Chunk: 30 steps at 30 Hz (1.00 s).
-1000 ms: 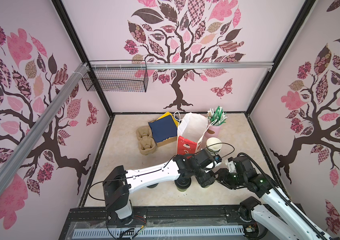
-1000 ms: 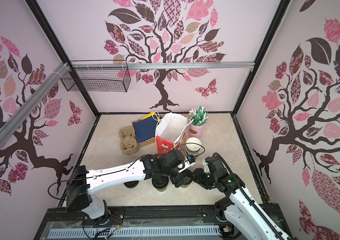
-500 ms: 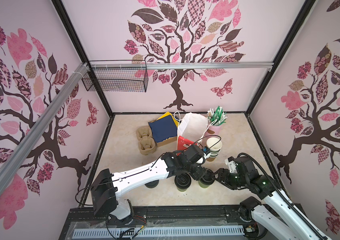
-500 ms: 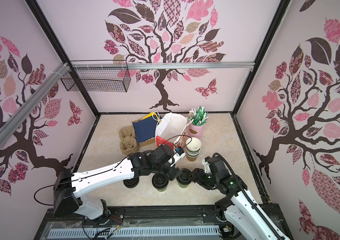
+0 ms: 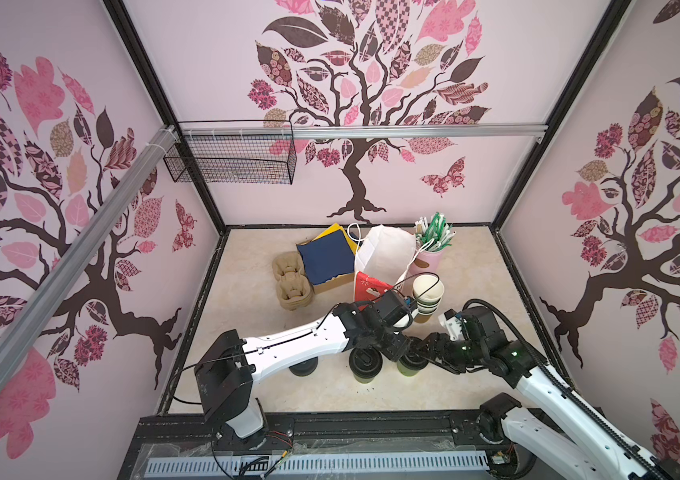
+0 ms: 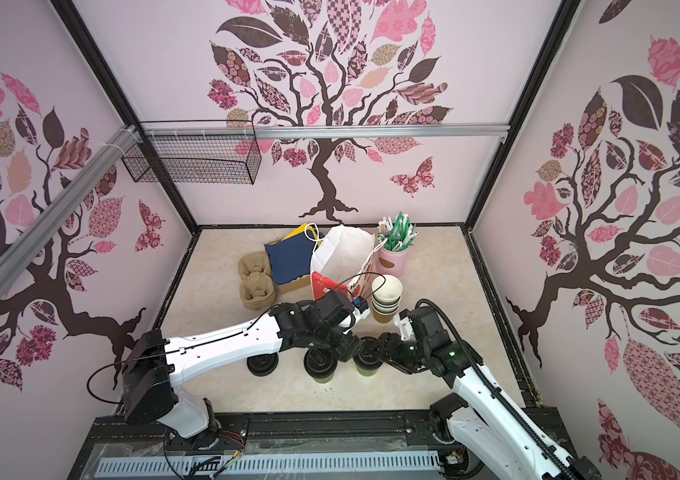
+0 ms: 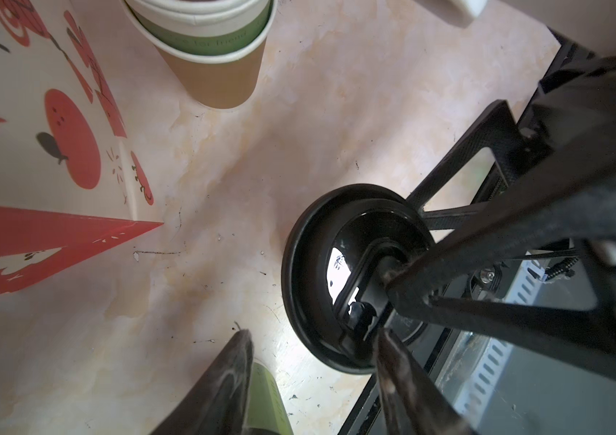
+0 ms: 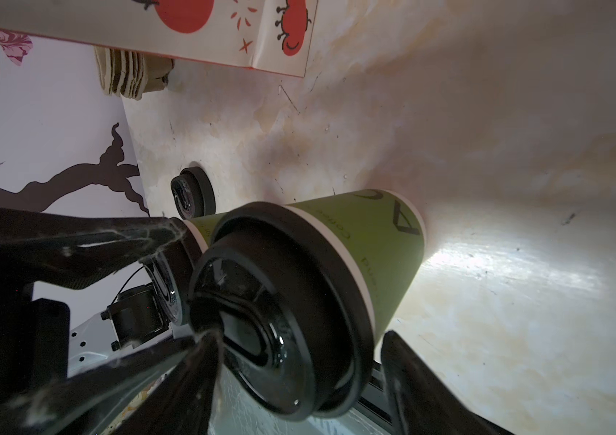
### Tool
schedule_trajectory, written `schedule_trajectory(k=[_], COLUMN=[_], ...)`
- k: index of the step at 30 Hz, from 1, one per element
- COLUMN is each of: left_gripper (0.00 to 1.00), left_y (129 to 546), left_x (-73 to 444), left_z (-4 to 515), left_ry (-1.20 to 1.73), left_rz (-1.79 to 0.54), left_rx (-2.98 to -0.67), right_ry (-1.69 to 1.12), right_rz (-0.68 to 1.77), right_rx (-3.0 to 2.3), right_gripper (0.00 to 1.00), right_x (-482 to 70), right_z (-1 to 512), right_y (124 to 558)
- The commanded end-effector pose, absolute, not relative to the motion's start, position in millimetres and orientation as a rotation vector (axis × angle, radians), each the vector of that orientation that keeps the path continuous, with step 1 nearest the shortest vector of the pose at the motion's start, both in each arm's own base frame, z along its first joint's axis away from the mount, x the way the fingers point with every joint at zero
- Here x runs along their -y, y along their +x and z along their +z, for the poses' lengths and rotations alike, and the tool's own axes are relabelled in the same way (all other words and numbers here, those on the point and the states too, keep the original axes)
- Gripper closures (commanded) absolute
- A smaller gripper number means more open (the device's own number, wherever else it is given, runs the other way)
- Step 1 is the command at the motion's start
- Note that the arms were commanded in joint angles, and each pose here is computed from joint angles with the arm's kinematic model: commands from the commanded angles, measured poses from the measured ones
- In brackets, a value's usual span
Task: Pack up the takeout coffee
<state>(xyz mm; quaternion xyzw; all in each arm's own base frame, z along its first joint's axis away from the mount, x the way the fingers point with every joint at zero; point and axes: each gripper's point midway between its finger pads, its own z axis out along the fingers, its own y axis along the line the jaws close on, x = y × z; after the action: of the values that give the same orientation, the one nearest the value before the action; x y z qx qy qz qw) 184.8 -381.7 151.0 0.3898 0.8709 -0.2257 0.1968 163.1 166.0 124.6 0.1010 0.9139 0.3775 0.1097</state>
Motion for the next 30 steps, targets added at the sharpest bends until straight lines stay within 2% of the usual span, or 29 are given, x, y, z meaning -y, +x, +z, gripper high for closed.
schedule_trajectory(k=[1,12,30], left_gripper=[0.47,0.60,0.67], left_y=[186,177,170], left_x=[384,382,370], left_z=[146,123,95], left_ry=[1.080,1.149,1.170], left_rz=[-0.653,-0.646,-0.584], left_rx=[-2.459,-2.521,-2.608], right_ry=[0.292,0.366,0.377], right_rz=[1.090,0.929,0.820], right_rx=[-2.710,-2.793,-2.871], right_gripper=[0.30,0.34,0.34], right_x=[-164,-147,-137], right_z=[117,93,79], right_y=[161,157,150])
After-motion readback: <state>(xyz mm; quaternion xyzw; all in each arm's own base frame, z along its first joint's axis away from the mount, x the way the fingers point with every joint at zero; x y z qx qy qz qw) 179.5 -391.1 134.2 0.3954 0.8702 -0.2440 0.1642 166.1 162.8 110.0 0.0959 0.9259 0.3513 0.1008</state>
